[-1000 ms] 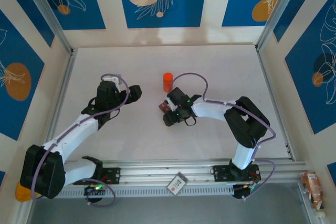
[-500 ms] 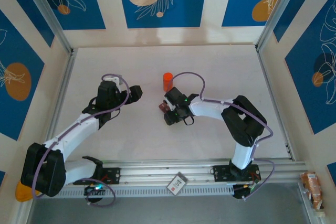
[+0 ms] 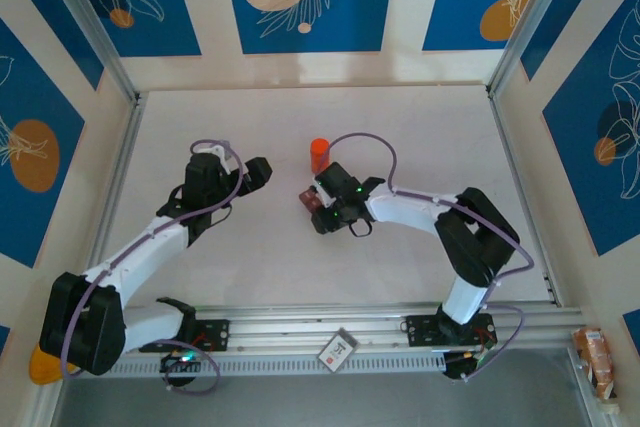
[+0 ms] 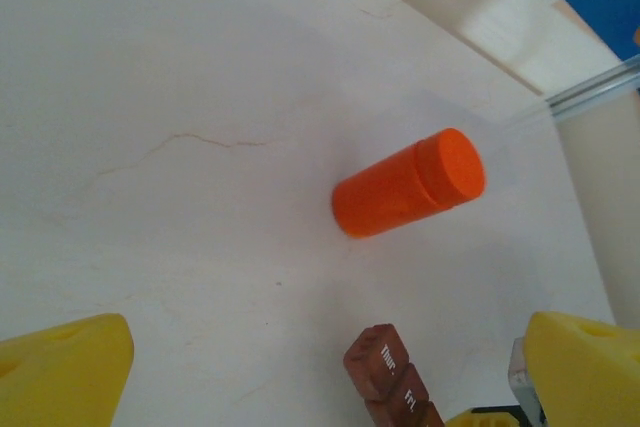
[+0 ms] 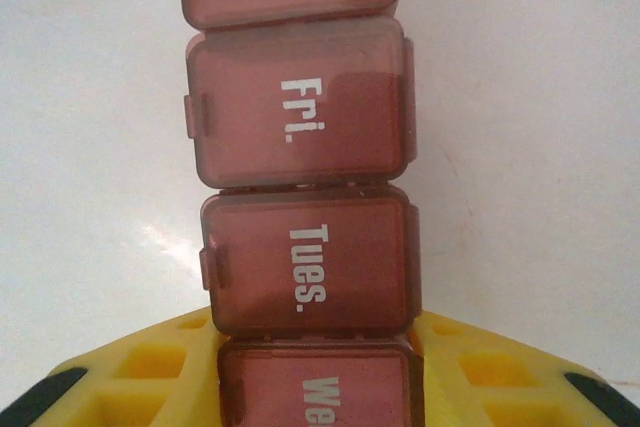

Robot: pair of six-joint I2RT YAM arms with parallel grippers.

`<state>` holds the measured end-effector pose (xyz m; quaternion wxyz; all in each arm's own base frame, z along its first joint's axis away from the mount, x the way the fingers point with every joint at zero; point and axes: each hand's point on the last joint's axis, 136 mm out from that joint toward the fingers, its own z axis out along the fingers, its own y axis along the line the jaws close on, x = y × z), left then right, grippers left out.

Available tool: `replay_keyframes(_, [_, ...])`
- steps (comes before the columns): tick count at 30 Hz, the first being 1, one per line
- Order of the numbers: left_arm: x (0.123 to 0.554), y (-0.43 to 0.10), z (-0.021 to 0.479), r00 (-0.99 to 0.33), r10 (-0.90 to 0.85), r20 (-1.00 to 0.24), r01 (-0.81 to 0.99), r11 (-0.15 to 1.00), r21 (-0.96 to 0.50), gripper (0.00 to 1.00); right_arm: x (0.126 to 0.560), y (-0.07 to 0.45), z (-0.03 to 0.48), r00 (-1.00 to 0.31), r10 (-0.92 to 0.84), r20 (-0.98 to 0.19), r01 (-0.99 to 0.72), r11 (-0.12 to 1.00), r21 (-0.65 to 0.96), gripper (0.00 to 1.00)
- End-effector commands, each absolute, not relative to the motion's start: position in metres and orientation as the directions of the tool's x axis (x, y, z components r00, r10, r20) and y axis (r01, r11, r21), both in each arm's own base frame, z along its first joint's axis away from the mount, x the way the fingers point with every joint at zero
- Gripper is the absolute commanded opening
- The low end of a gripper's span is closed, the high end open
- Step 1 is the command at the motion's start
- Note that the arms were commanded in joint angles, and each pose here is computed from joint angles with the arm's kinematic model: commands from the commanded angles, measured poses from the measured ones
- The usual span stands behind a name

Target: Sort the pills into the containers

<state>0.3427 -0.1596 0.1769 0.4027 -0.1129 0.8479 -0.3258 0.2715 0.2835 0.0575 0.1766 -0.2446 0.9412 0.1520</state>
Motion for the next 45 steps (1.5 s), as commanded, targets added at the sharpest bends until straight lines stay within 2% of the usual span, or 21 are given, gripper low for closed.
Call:
replay_keyframes(1, [0.336,-0.187,0.193,-0.688,-0.454,-0.567,0.163,0.665,-0.729,1.00,0.272,0.294,0.092,-0.823,-0.332,-0.460,-0.501,0.807,0.313,0.34])
replay_keyframes(9, [0.332,-0.226,0.207,-0.733,-0.454,-0.507,0.232,0.535,-0.813,1.00,0.280,0.296,0.133,-0.844,-0.200,-0.497,-0.448,0.773,0.449,0.34])
replay_keyframes(17, [0.331,-0.253,0.215,-0.755,-0.442,-0.484,0.265,0.470,-0.842,1.00,0.278,0.303,0.140,-0.854,-0.179,-0.489,-0.439,0.752,0.491,0.34])
replay_keyframes(45, [0.326,-0.285,0.226,-0.768,-0.410,-0.493,0.312,0.433,-0.846,1.00,0.277,0.309,0.127,-0.866,-0.186,-0.465,-0.432,0.747,0.506,0.34])
